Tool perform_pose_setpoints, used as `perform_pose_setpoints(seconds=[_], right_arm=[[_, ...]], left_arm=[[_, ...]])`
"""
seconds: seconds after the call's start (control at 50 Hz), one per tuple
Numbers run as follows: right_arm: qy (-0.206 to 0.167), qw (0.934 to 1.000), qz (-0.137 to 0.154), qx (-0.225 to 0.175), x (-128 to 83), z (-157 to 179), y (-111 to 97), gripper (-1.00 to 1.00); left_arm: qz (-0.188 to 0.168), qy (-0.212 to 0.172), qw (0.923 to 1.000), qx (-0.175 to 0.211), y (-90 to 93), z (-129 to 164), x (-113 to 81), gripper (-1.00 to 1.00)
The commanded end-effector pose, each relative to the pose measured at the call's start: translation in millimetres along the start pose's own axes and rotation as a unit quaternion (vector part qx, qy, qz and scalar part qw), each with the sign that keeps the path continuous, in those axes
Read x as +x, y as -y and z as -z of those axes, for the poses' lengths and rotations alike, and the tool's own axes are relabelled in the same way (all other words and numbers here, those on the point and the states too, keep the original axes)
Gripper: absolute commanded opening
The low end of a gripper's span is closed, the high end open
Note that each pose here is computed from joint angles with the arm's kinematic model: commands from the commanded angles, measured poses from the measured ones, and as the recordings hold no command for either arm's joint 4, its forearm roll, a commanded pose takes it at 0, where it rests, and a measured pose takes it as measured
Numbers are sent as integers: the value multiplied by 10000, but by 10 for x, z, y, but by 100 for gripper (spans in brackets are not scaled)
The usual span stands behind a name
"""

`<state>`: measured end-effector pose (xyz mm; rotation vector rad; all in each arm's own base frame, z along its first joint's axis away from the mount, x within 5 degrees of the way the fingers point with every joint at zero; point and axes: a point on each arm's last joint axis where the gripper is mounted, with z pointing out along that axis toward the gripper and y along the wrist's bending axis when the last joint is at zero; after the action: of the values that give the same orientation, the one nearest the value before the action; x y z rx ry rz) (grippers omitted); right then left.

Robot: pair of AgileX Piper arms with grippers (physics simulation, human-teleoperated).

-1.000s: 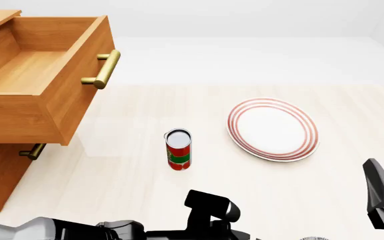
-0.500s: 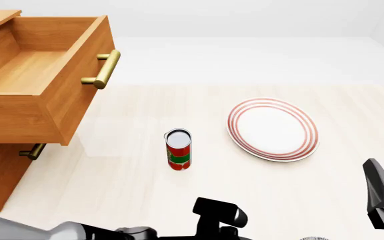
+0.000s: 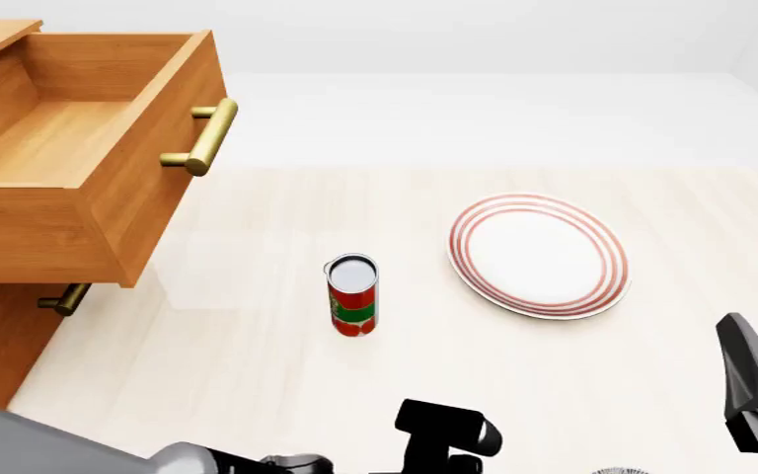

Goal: Put the bowl in the top drawer of the cabinet.

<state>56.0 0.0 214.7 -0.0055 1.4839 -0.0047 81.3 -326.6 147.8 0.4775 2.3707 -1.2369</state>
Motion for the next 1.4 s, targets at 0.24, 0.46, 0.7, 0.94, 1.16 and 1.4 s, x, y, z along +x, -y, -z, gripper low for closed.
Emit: perform_pose_setpoints(seconds=[0.24,0.46,0.7,0.94,1.16,1.4], right_arm=[[0,10000,0,0,0,0,0,100],[0,10000,-1,1,0,0,0,100],[1,10000,-1,0,0,0,0,100],[1,10000,0,0,0,0,0,100],[-1,10000,-1,0,0,0,0,100],[-1,10000,0,1,0,0,0,100]], left_arm=[[45,-115,9999,-53,-22,-174,79,100],[53,-178,9998,-22,6,-242,132,100],[31,-254,9997,7,38,-305,193,100],[74,-241,9997,-12,8,-340,194,100],[131,-237,9996,-27,-32,-382,213,100],[195,-249,9995,-35,-73,-442,252,100]])
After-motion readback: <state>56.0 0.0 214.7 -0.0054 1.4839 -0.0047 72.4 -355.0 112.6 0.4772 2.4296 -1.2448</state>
